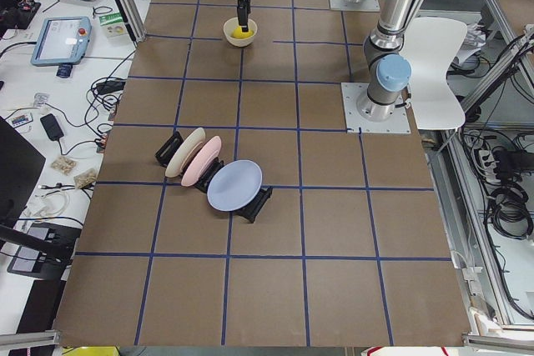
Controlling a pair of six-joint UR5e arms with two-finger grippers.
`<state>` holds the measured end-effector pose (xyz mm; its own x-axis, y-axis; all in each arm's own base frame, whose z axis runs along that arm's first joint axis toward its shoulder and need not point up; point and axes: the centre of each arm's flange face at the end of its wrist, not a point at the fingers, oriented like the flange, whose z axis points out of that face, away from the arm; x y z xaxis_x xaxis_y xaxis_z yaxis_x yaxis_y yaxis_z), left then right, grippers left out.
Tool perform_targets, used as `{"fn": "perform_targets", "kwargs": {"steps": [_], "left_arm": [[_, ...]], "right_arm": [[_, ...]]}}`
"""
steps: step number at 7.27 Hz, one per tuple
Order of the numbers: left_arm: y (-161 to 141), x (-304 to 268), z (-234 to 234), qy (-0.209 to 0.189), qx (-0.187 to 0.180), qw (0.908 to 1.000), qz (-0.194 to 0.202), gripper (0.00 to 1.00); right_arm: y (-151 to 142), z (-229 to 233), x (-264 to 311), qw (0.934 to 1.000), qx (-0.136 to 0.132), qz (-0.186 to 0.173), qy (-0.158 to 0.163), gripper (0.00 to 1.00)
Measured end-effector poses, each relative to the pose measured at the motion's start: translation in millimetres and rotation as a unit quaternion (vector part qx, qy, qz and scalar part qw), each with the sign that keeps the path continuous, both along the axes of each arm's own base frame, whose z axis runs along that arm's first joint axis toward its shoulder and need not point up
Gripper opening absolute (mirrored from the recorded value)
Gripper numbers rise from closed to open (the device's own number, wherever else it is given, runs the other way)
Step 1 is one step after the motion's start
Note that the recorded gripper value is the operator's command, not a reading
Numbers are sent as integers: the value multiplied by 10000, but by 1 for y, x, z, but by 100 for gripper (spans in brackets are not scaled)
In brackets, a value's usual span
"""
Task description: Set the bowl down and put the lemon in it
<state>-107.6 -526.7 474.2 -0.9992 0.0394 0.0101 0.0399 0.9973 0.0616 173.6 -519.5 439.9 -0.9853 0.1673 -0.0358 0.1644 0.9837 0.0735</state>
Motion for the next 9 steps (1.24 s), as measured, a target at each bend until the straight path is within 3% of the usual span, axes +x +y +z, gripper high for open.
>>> {"fn": "perform_targets", "kwargs": {"steps": [3,9], "left_arm": [[0,0,1,-9,-8,10000,2,100],[1,0,2,-11,-18,10000,2,100]], "right_arm": [[49,48,-40,9998,118,-73,124,100],[59,28,-46,9992,329,-109,179,100]]}}
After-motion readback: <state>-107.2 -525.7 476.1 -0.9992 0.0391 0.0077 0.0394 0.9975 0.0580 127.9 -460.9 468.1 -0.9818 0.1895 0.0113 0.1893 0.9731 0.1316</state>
